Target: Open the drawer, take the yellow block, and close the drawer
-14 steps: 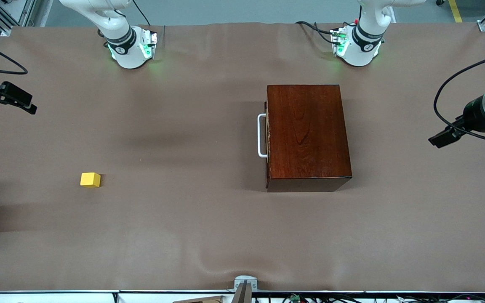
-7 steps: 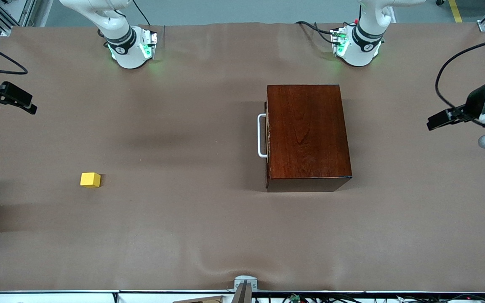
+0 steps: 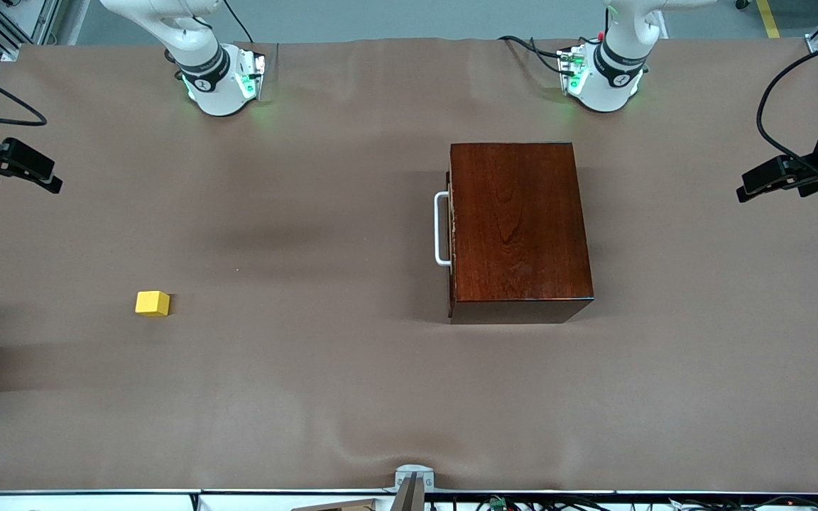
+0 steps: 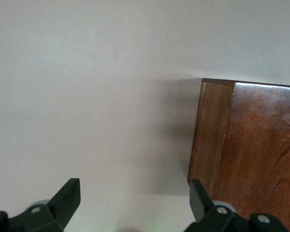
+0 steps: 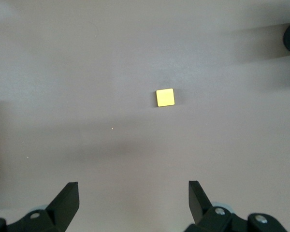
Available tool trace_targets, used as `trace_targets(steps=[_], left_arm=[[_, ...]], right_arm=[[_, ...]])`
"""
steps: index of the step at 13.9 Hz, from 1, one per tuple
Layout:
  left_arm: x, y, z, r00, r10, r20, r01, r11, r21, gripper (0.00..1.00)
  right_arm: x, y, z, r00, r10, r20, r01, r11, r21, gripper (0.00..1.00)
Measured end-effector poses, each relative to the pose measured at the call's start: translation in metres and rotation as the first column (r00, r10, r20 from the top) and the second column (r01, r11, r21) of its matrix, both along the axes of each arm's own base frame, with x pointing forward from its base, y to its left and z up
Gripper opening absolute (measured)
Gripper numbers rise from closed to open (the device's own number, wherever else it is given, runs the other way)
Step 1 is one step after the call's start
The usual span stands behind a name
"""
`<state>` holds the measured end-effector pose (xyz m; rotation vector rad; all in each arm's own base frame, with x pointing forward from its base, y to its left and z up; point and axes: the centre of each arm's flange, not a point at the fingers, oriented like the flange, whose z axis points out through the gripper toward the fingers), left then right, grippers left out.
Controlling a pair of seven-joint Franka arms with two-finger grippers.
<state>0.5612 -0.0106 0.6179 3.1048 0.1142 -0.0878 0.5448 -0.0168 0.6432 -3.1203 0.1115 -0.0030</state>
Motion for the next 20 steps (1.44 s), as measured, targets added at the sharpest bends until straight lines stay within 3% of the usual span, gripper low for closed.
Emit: trace_targets(steps=[5,11,20], left_arm=[[-0.004,-0.011,0.01,0.999,-0.025,0.023,0.025,1.0,0.0,1.0],[-0.004,-0.013,0.01,0.992,-0.125,0.022,0.124,0.991,0.06,1.0],[-0.005,-0.014,0.011,0.992,-0.128,0.01,0.127,0.99,0.059,1.0]], right_arm=[[0.0,0.0,0.0,1.0,0.0,0.001,0.0,1.0,0.0,1.0],[0.0,0.0,0.0,1.0,0.0,0.001,0.0,1.0,0.0,1.0],[0.0,0.001,-0.001,1.0,0.001,-0.001,-0.001,1.0,0.0,1.0]])
